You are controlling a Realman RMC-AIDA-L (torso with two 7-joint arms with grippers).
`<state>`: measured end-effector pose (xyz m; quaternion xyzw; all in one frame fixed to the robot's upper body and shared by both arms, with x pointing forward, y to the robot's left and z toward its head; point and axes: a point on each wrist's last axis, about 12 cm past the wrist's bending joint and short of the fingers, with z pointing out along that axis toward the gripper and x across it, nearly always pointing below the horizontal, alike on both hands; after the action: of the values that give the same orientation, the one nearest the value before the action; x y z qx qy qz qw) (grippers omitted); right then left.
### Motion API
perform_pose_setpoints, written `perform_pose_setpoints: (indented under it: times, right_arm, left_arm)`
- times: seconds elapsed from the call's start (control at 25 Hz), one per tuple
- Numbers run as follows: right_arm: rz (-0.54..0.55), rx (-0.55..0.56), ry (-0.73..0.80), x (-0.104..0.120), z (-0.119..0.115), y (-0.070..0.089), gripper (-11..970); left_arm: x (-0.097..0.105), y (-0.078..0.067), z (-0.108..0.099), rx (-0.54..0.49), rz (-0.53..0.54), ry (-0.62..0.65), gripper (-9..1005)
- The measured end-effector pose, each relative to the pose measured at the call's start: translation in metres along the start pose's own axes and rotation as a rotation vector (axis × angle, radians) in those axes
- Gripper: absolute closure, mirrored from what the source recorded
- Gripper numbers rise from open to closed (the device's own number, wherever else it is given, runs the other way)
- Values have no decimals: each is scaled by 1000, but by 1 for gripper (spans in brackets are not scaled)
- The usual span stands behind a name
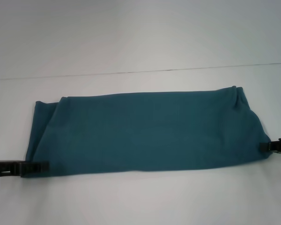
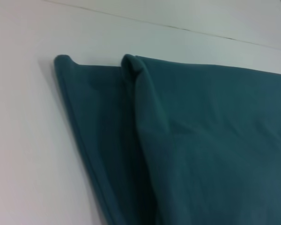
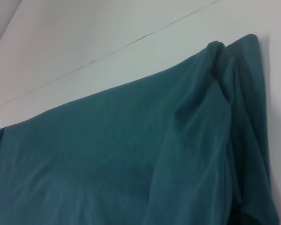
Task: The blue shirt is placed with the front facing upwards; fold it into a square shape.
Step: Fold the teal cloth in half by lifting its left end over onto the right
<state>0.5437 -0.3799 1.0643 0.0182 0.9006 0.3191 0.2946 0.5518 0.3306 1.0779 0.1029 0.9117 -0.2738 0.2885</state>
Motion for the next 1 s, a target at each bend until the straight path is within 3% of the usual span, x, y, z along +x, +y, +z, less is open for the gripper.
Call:
perform_pose_setpoints:
  times: [0.08, 0.28, 0.4, 0.6, 1.0]
  right_arm:
    - [-2, -1, 0, -1, 1, 1, 949]
    - [-6, -3, 1, -2, 1, 1, 949]
    - [-8, -3, 1, -2, 1, 2, 949]
    - [-7, -3, 2, -2, 1, 2, 948]
    - [-10, 0, 0, 0, 0, 0, 948]
  left_arm:
    - [0, 1, 0, -4, -3, -1, 128]
    - [0, 1, 0, -13, -6, 3, 359]
    - [0, 2, 0, -22, -4, 10, 604]
    - [-1, 2, 2, -32, -6, 12, 779]
    - [-4, 0, 5, -33, 0, 17, 980]
